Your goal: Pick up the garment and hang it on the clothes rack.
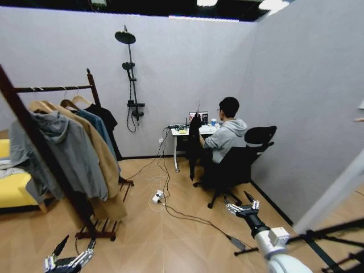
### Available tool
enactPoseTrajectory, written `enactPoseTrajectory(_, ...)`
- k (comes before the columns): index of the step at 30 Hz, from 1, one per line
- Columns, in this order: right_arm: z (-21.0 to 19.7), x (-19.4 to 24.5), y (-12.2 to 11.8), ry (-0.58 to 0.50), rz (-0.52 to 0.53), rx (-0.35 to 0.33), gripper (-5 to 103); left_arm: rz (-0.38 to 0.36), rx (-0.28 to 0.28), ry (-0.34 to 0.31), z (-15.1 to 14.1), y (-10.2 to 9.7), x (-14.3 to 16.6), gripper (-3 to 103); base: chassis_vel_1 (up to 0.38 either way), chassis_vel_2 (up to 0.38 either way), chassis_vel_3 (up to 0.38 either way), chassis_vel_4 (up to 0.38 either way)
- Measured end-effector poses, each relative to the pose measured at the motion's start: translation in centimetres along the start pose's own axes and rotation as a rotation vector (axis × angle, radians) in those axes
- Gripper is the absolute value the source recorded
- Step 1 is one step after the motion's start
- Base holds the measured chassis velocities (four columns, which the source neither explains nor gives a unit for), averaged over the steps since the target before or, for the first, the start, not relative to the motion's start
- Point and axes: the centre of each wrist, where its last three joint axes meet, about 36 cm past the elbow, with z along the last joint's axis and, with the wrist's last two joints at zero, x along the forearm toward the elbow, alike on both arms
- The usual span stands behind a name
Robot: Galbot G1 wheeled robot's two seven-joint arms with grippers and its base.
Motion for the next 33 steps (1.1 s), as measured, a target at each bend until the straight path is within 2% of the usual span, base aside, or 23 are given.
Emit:
enactPoseTrajectory(25, 0.8, 0.1, -0.1, 0.027, 0.014, 0.003, 100, 0.0, 0.0, 0.0, 0.0, 0.0, 0.0, 100, -0.349, 0.364, 0.356, -0.35)
enactPoseTrajectory(31, -0.7, -0.7, -0.7, 0.014, 0.03, 0.014, 100, 0.0, 0.0, 0.0, 0.0, 0.0, 0.0, 100, -0.217, 0.279, 0.262, -0.279)
enactPoseTrajectory(33, -2.0, -1.8, -1.5, -0.006, 0.032, 0.037, 100, 0.0, 0.0, 0.0, 0.0, 0.0, 0.0, 100, -0.138, 0.097, -0.015, -0.074)
